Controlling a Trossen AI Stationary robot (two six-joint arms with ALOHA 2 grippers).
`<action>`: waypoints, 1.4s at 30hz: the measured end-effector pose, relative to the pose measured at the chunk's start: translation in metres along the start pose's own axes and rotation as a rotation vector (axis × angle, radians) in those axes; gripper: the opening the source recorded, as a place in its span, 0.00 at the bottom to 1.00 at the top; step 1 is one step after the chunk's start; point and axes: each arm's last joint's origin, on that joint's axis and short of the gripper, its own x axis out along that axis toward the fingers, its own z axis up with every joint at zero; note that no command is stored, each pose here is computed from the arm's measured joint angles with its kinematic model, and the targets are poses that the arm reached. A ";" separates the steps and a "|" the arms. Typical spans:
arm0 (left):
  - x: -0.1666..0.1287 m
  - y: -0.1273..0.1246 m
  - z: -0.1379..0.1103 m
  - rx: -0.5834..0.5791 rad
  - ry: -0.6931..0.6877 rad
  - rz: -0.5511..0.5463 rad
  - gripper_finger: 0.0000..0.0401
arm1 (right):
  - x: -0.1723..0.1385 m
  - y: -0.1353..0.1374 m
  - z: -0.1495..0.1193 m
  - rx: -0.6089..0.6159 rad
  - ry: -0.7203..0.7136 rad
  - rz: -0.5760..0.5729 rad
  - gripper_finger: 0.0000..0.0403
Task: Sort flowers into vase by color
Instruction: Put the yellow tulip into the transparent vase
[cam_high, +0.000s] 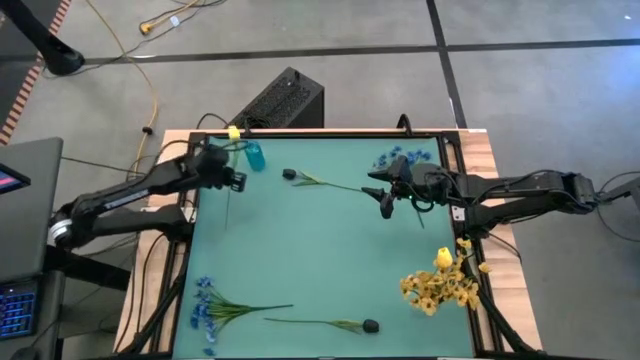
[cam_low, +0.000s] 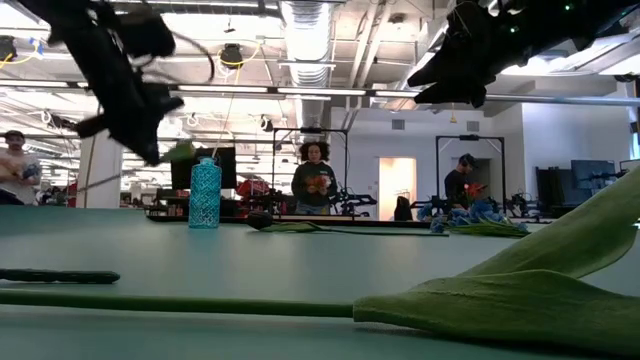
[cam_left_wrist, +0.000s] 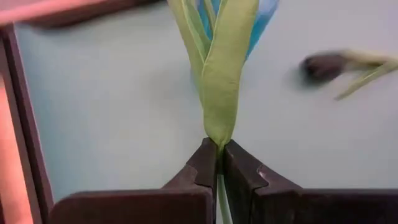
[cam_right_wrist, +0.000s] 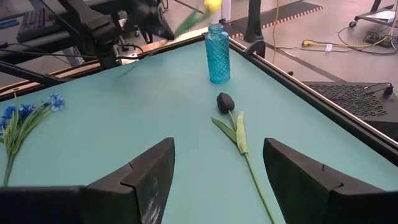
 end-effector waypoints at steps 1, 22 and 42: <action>-0.007 0.000 0.003 0.005 -0.030 -0.021 0.00 | 0.000 0.000 0.000 0.000 0.000 0.000 0.67; -0.071 -0.095 0.010 0.316 -0.683 -1.069 0.00 | -0.002 0.010 0.006 -0.021 -0.065 0.104 0.67; -0.061 -0.265 -0.019 0.671 -1.067 -1.562 0.00 | -0.059 0.024 0.019 -0.077 -0.169 0.257 0.67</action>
